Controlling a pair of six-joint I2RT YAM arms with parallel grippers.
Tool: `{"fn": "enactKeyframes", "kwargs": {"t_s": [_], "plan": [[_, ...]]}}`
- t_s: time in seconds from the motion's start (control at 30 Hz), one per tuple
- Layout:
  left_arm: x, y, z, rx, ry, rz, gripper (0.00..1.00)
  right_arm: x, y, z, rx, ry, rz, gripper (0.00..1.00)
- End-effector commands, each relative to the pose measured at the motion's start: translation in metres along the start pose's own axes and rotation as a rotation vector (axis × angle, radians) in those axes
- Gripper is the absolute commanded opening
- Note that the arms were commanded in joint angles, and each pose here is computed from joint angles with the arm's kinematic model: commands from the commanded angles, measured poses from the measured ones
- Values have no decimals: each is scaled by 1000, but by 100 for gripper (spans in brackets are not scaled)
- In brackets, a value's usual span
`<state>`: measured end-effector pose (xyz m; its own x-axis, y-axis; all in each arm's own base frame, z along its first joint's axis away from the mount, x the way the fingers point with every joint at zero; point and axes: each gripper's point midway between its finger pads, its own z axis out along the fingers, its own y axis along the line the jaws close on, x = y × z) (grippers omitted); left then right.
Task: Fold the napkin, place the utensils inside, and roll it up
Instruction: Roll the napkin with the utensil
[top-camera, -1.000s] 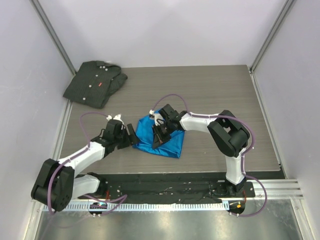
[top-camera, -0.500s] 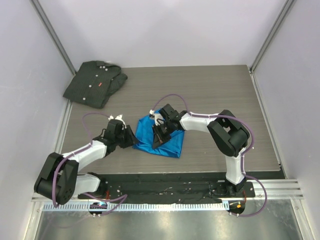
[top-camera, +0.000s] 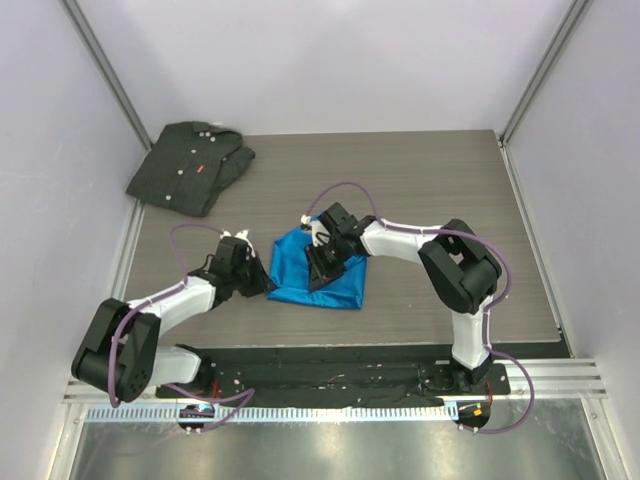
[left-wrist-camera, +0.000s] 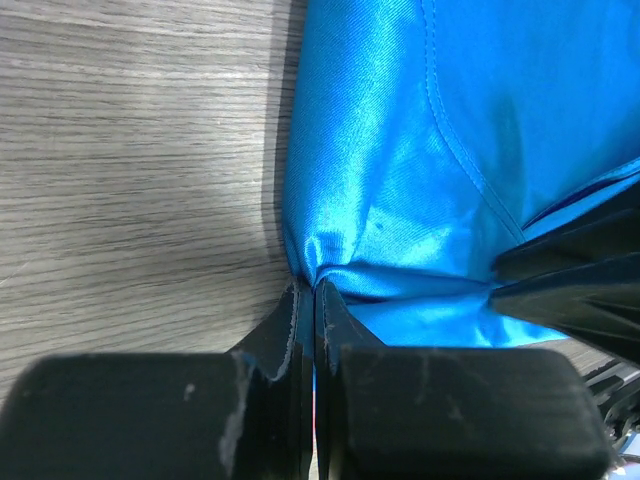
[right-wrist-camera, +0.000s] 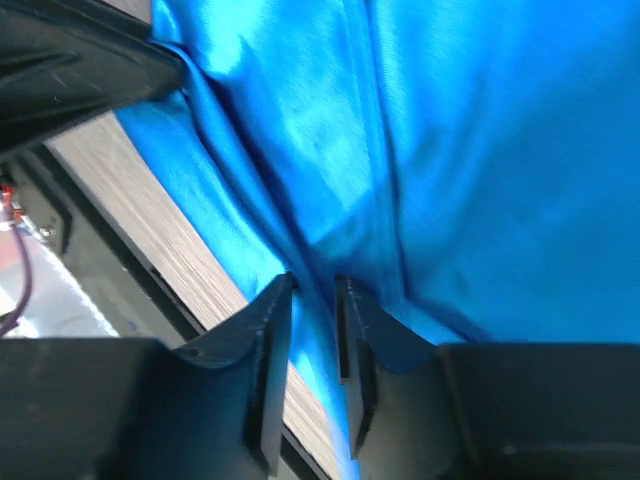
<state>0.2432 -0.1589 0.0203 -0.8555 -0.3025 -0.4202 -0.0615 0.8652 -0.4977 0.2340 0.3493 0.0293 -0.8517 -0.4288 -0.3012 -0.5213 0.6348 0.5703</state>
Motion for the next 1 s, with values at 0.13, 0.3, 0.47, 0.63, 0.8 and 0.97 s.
{"fn": "enactKeyframes", "kwargs": {"t_s": [0.13, 0.3, 0.47, 0.63, 0.8, 0.97], "plan": [[12, 14, -2, -68, 73, 10, 0, -8, 28, -73, 65, -125, -79, 34], [11, 12, -2, -66, 75, 13, 0, 36, 26, -78, 80, -93, -4, 33], [9, 11, -3, -66, 68, 18, 0, 58, 40, -92, 28, -113, 29, 31], [10, 11, -2, -65, 77, 18, 0, 67, 31, -91, 56, -112, 52, 29], [9, 10, -4, -68, 72, 22, 0, 62, 7, -87, 108, -109, 100, 27], [7, 10, -4, -65, 67, 25, 0, 51, -7, -88, 136, -98, 107, 25]]}}
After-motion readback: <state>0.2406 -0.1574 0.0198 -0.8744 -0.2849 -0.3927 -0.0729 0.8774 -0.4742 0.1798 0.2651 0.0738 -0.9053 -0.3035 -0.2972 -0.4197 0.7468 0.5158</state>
